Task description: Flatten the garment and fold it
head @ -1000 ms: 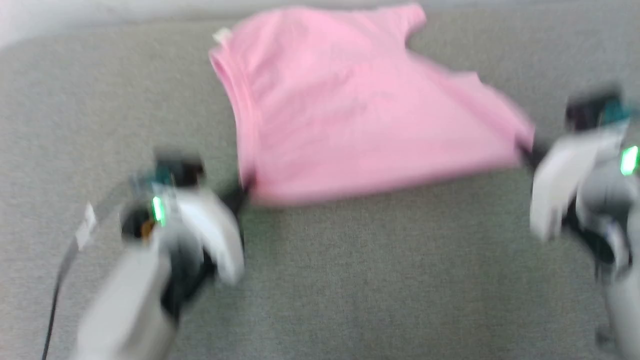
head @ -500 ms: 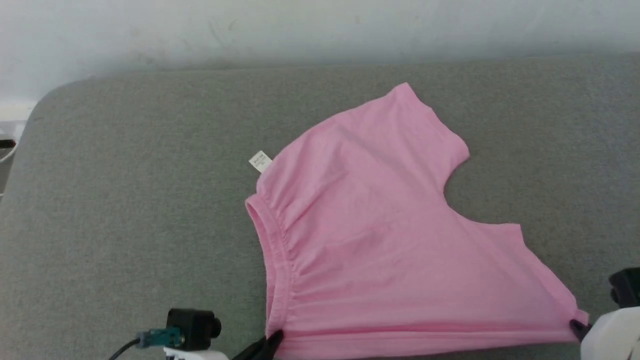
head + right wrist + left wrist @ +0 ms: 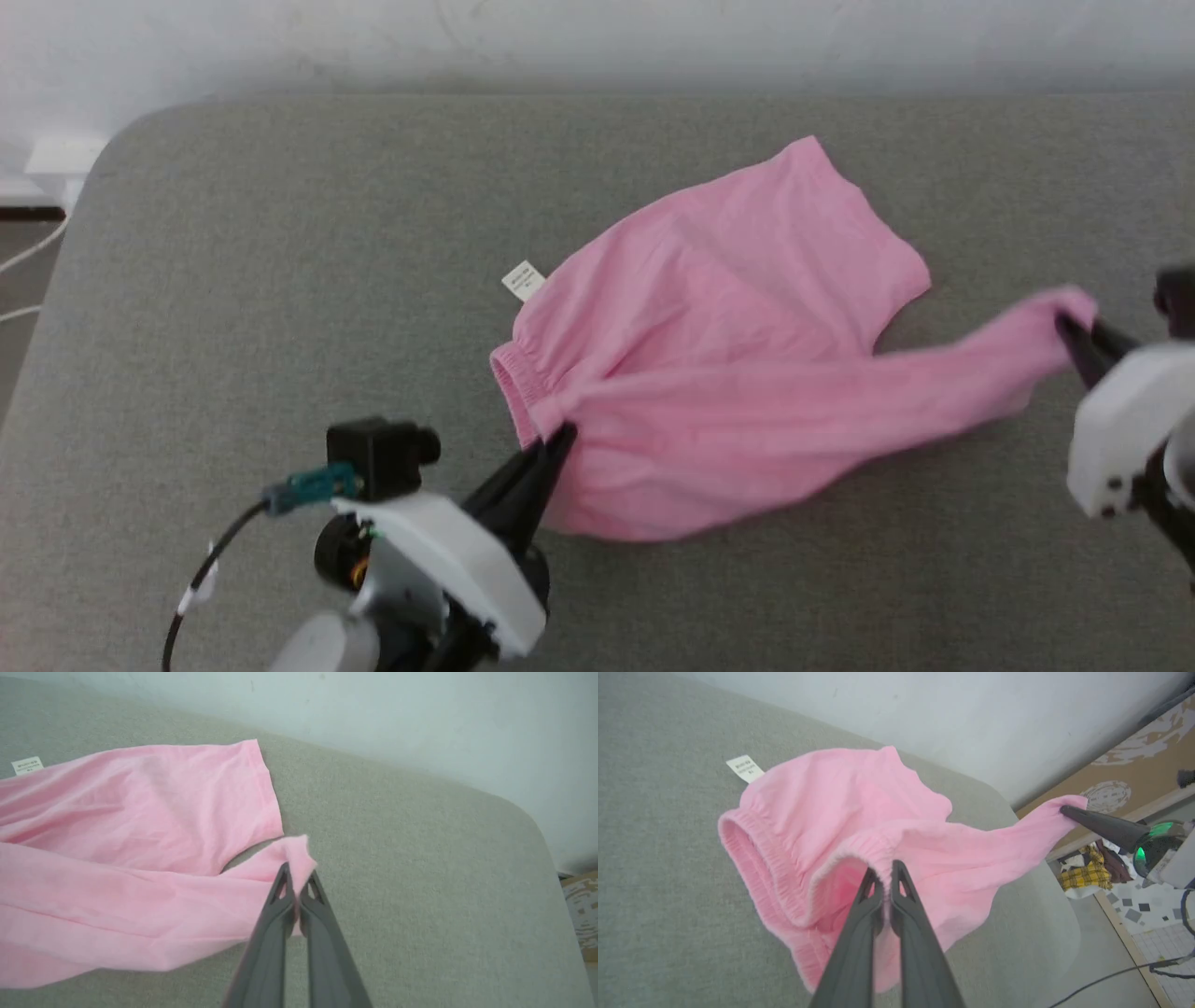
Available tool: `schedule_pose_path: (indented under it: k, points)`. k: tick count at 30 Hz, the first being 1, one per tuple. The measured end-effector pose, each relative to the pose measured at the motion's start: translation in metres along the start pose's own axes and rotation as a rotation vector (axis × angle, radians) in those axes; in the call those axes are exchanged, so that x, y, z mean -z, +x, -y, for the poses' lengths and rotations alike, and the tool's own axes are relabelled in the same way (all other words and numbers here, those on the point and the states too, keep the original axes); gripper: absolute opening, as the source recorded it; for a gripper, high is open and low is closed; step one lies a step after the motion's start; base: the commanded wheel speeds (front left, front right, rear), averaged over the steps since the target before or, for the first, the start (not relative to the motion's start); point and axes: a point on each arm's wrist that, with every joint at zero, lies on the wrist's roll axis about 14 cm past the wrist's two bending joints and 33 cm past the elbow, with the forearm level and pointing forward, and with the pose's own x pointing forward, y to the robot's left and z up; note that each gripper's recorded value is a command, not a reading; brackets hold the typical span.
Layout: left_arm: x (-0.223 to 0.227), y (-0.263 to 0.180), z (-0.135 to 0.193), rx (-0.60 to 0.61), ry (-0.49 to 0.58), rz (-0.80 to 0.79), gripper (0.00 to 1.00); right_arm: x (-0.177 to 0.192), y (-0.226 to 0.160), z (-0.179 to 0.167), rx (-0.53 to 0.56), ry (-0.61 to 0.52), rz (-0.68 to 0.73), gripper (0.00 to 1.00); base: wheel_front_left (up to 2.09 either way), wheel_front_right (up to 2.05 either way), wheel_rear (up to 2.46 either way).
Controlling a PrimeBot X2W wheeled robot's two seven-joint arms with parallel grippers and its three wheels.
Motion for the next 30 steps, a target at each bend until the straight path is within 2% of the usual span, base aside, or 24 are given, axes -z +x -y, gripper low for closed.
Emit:
schedule_pose_path:
  k: [6,15,19,26,27,28,29,30]
  points:
    - [-0.035,0.035,-0.023,-0.058,-0.030,0.150,0.00,-0.051,0.055,-0.011,-0.056,-0.067,0.105,0.00,0.00,0.00,0.00]
    - [-0.037,0.070,-0.076,-0.207,-0.060,0.230,0.00,-0.077,0.145,-0.037,-0.129,-0.118,0.090,0.00,0.00,0.00,0.00]
    - [-0.025,0.076,-0.095,-0.256,-0.089,0.231,0.00,-0.064,0.185,-0.049,-0.149,-0.167,0.019,0.00,0.00,0.00,0.00]
    - [-0.001,0.075,-0.114,-0.294,-0.128,0.199,0.00,-0.017,0.235,-0.070,-0.194,-0.188,-0.194,0.00,0.00,0.00,0.00]
    - [0.001,0.075,-0.113,-0.286,-0.129,0.193,0.13,-0.011,0.239,-0.074,-0.202,-0.182,-0.223,0.02,0.00,0.00,0.00]
    - [0.002,0.076,-0.113,-0.277,-0.130,0.192,0.43,-0.006,0.243,-0.077,-0.209,-0.176,-0.249,0.49,0.00,0.00,0.00]
    - [0.002,0.076,-0.113,-0.272,-0.127,0.196,1.00,-0.002,0.247,-0.080,-0.217,-0.169,-0.268,1.00,0.00,0.00,0.00]
    - [0.001,0.075,-0.114,-0.272,-0.127,0.204,1.00,-0.001,0.250,-0.085,-0.229,-0.158,-0.271,1.00,0.00,0.00,0.00]
